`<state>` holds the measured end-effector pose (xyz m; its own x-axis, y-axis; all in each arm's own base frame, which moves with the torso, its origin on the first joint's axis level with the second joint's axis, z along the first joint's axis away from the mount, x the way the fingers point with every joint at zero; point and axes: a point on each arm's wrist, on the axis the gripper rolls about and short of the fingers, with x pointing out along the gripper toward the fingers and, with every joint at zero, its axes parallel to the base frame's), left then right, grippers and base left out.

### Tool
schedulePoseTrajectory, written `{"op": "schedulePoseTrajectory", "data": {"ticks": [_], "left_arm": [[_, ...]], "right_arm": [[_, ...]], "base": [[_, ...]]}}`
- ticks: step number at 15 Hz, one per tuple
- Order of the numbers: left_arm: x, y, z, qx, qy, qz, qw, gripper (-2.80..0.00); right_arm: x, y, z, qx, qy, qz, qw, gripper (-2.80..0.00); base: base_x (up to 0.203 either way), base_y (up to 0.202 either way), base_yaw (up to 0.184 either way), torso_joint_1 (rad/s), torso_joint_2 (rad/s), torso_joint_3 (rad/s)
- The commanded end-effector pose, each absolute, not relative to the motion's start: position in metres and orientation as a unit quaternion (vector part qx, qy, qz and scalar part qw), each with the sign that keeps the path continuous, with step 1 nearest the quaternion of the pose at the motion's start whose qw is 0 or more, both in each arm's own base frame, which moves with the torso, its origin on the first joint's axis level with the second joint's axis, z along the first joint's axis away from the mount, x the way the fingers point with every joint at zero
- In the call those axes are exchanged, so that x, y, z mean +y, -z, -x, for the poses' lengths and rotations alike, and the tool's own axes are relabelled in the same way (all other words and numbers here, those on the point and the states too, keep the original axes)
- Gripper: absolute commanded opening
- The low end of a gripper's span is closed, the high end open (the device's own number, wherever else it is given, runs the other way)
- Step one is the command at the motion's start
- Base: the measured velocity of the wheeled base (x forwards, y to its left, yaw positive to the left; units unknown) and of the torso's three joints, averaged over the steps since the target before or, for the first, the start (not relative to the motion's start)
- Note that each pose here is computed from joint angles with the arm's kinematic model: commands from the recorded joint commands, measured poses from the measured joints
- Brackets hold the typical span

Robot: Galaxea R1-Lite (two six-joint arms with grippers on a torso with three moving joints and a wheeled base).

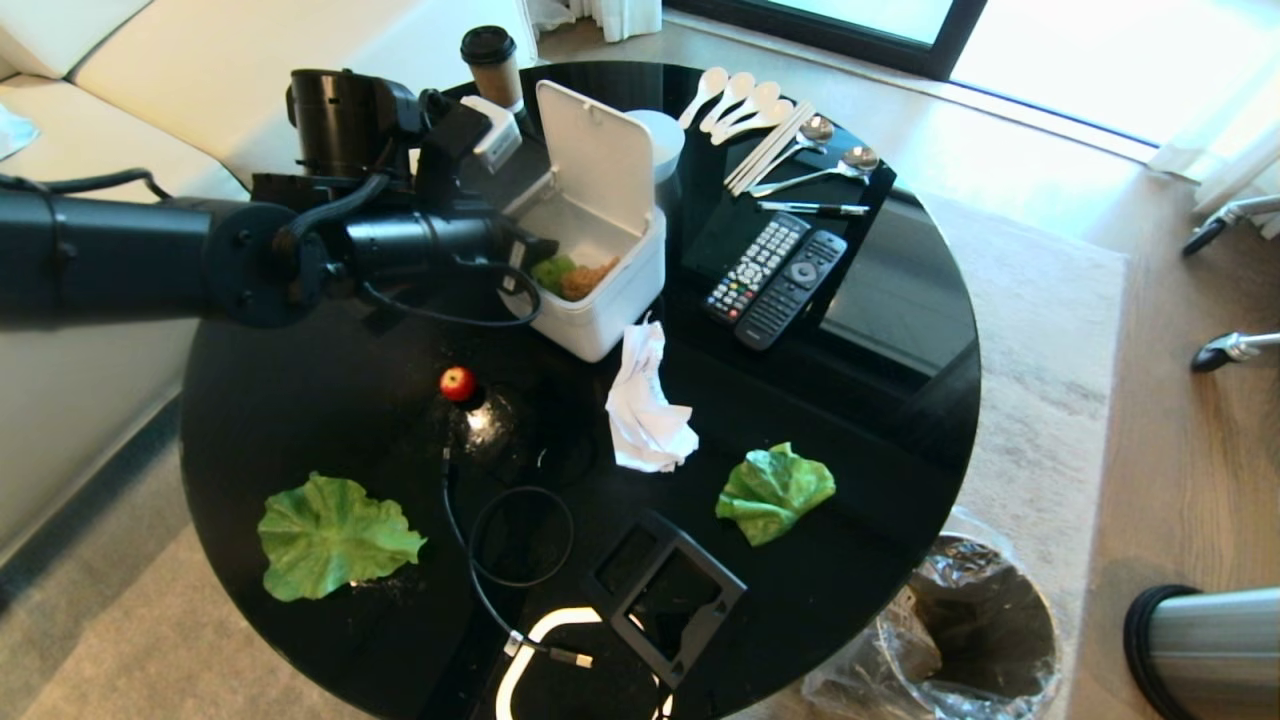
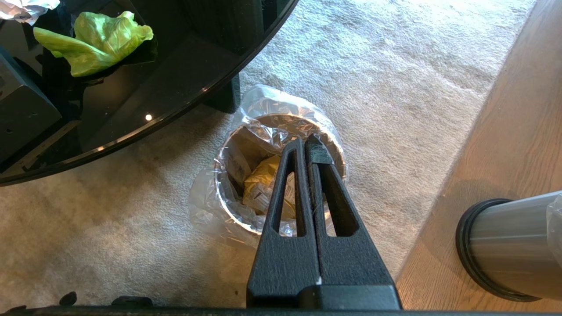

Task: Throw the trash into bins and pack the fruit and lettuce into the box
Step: Throw fruit into the desktop trash can

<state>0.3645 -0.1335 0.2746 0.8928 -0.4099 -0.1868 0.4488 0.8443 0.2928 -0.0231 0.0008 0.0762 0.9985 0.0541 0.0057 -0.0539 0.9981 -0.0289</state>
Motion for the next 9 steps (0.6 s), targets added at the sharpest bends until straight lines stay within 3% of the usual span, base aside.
{"op": "schedulePoseTrajectory", "data": {"ticks": [1, 9], "left_arm": [[-0.133, -0.277, -0.363, 0.054, 0.225, -0.166, 0.959, 0.0], [-0.124, -0.309, -0.328, 0.009, 0.217, -0.16, 0.963, 0.0]], "right_arm": [[0.001, -0.076, 0.023, -0.002, -0.028, 0.015, 1.0, -2.8], [0.001, -0.076, 0.023, -0.003, -0.028, 0.015, 1.0, -2.8]], "base": [[0.0, 0.0, 0.0, 0.0, 0.0, 0.0], [0.0, 0.0, 0.0, 0.0, 0.0, 0.0]]}}
